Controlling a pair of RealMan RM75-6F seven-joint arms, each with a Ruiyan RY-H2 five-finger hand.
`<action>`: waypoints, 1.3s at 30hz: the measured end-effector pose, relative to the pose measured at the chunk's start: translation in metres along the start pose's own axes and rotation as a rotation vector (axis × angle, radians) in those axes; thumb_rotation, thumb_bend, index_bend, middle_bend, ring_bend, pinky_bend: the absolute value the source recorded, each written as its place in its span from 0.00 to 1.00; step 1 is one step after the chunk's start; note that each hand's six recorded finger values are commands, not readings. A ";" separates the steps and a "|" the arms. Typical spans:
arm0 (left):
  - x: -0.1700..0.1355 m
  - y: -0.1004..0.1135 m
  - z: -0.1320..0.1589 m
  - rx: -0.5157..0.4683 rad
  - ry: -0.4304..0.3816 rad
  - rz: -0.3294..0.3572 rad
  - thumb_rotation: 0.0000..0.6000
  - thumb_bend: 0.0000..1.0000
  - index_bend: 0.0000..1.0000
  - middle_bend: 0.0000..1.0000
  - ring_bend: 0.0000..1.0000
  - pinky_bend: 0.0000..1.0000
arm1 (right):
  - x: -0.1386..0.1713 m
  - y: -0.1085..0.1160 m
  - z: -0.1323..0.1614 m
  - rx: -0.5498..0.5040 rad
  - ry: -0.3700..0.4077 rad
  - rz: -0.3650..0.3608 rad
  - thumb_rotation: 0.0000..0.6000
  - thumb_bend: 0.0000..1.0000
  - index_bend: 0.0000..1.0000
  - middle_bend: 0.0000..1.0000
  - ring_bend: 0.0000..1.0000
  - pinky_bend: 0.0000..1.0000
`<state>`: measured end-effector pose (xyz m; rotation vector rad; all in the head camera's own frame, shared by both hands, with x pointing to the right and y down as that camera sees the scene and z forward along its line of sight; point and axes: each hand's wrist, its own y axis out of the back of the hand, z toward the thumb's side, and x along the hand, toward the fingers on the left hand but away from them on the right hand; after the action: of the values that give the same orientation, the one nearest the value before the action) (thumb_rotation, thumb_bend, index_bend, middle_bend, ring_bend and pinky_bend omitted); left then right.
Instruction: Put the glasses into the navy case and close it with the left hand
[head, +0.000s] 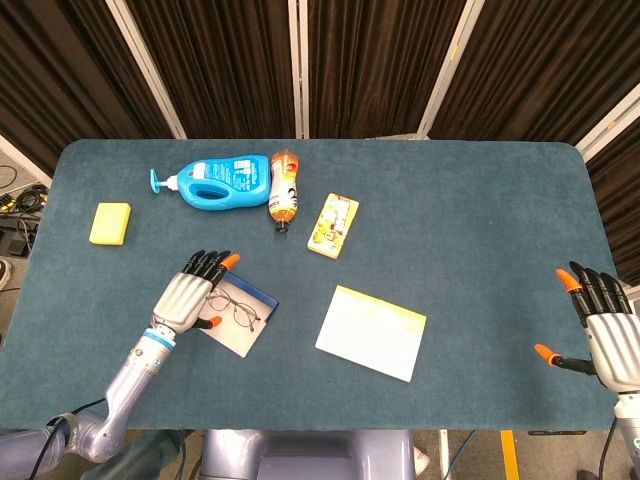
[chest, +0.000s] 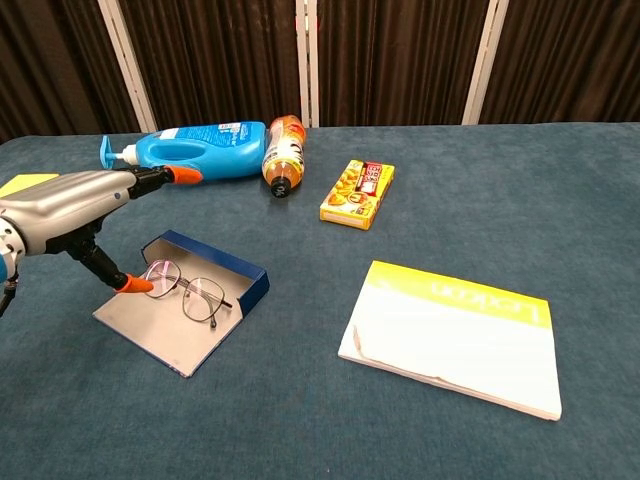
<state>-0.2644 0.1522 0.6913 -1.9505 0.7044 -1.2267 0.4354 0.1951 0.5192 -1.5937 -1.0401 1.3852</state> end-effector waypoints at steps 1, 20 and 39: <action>0.001 0.000 0.000 0.006 -0.001 -0.001 1.00 0.11 0.00 0.00 0.00 0.00 | 0.000 0.000 0.000 0.000 0.000 -0.002 1.00 0.00 0.00 0.00 0.00 0.00; 0.039 -0.023 0.000 0.105 0.021 -0.097 1.00 0.10 0.00 0.00 0.00 0.00 | -0.004 -0.003 -0.007 0.006 -0.025 0.006 1.00 0.00 0.00 0.00 0.00 0.00; 0.081 -0.024 0.016 0.083 0.009 -0.095 1.00 0.10 0.00 0.00 0.00 0.00 | -0.007 -0.002 -0.010 0.021 -0.041 -0.003 1.00 0.00 0.00 0.00 0.00 0.00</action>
<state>-0.2155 0.1104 0.7479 -1.9305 0.5614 -1.3017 0.4448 0.1893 0.5246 -1.5540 -1.0484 1.4273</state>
